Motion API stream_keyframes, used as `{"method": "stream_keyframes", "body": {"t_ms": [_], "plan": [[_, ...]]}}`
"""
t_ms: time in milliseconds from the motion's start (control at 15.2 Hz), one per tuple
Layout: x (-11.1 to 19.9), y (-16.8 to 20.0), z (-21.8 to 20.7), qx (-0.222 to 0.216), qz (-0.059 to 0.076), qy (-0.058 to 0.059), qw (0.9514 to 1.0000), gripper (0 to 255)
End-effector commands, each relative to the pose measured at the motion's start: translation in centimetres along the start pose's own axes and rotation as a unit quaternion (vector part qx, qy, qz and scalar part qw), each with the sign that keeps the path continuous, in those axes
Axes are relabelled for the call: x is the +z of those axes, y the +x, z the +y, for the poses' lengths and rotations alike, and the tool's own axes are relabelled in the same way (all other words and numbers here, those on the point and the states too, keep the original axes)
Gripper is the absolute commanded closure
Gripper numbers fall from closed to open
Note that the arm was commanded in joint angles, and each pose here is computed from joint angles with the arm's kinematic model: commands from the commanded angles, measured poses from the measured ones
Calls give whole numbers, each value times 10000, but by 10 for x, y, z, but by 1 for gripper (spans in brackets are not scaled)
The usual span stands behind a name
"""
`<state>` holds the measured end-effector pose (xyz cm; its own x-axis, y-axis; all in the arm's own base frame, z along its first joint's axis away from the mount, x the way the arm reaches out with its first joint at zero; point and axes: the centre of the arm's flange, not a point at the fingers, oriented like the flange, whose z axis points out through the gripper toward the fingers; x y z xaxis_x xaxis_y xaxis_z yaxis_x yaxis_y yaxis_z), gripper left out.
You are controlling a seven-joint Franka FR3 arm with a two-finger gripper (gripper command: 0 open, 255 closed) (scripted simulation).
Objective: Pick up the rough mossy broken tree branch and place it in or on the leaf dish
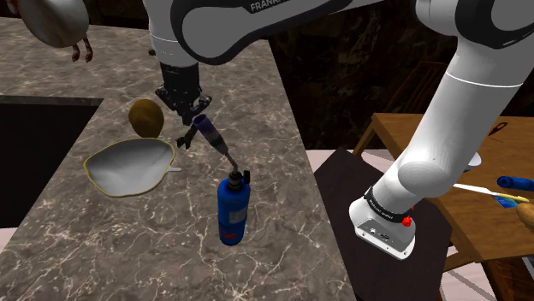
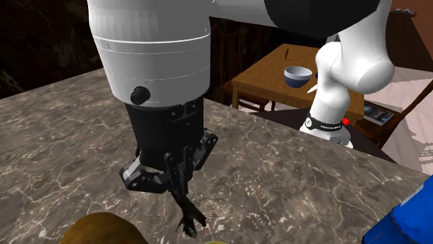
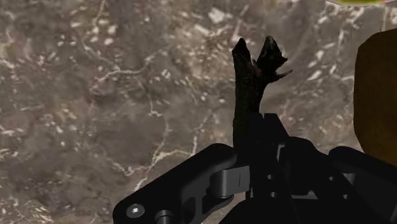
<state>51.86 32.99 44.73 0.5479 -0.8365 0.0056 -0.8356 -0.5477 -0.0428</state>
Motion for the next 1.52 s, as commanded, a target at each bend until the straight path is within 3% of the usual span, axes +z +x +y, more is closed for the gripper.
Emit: {"method": "stream_keyframes", "body": {"t_ms": [0,66,132,264,330,792,1320,1386,1452], "plan": [[-10,0,0,0,0,-2,10000,255],[-5,0,0,0,0,0,10000,255],[-5,0,0,0,0,0,10000,0],[11,-17,4,87,-90,214,9997,0],[14,-21,5,105,-108,258,9996,0],[54,-22,3,105,-108,258,9996,0],[54,-22,3,105,-108,258,9996,0],[54,-22,3,105,-108,258,9996,255],[54,-22,2,105,-108,258,9996,255]]}}
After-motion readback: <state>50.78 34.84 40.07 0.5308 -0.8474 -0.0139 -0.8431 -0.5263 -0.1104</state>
